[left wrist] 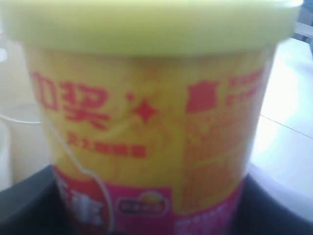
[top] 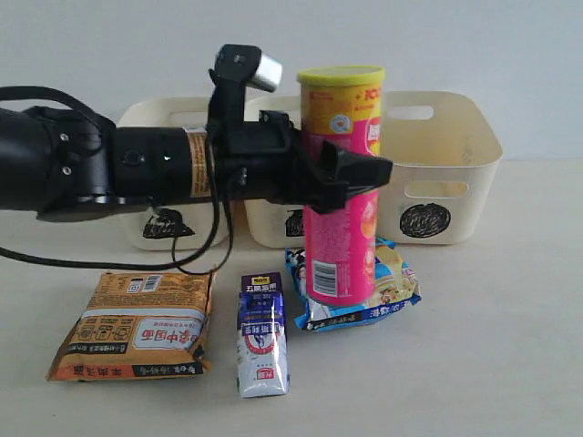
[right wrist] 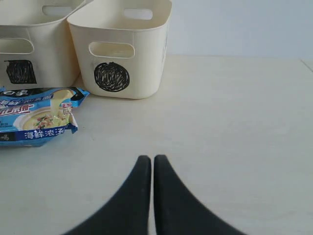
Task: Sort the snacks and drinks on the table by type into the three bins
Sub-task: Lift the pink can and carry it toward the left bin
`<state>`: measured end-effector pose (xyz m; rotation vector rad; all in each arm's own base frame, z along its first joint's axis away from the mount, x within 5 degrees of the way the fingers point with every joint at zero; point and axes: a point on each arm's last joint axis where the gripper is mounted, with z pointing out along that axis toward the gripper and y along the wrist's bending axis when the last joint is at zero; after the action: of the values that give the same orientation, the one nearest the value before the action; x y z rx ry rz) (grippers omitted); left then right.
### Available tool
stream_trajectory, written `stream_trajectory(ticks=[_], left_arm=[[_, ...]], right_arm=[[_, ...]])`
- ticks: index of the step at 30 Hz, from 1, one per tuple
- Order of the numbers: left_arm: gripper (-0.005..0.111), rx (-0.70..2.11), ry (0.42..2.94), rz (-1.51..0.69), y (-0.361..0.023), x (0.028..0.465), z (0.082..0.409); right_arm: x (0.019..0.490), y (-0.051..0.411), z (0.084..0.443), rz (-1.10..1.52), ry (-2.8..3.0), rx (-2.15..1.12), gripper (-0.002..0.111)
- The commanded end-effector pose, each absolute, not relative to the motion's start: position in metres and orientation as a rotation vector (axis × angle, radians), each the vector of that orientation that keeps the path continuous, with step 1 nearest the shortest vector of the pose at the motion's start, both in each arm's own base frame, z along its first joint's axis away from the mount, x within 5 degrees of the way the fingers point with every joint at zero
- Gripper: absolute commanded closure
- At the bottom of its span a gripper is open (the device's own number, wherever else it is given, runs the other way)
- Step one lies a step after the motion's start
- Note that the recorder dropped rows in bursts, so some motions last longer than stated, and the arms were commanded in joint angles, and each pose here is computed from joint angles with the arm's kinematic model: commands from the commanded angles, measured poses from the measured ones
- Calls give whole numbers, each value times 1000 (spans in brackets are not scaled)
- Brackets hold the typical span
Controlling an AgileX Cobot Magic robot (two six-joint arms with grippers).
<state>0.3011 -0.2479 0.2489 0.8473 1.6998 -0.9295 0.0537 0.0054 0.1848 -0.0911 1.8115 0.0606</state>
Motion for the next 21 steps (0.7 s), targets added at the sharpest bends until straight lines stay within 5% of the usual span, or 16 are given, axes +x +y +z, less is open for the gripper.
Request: stream_trajectory(ticks=[1,9,21], left_arm=[[102,764,1741,-864,-220,315,261],[102,583,1862,-670,-168,348,273],[102,505,1837,-534,-139,380,330]], right_arm=[[54,5,184,56,1803,-91,109],[54,5,184,56,1803,-91,109],[54,5,184,56,1803,-91,109]])
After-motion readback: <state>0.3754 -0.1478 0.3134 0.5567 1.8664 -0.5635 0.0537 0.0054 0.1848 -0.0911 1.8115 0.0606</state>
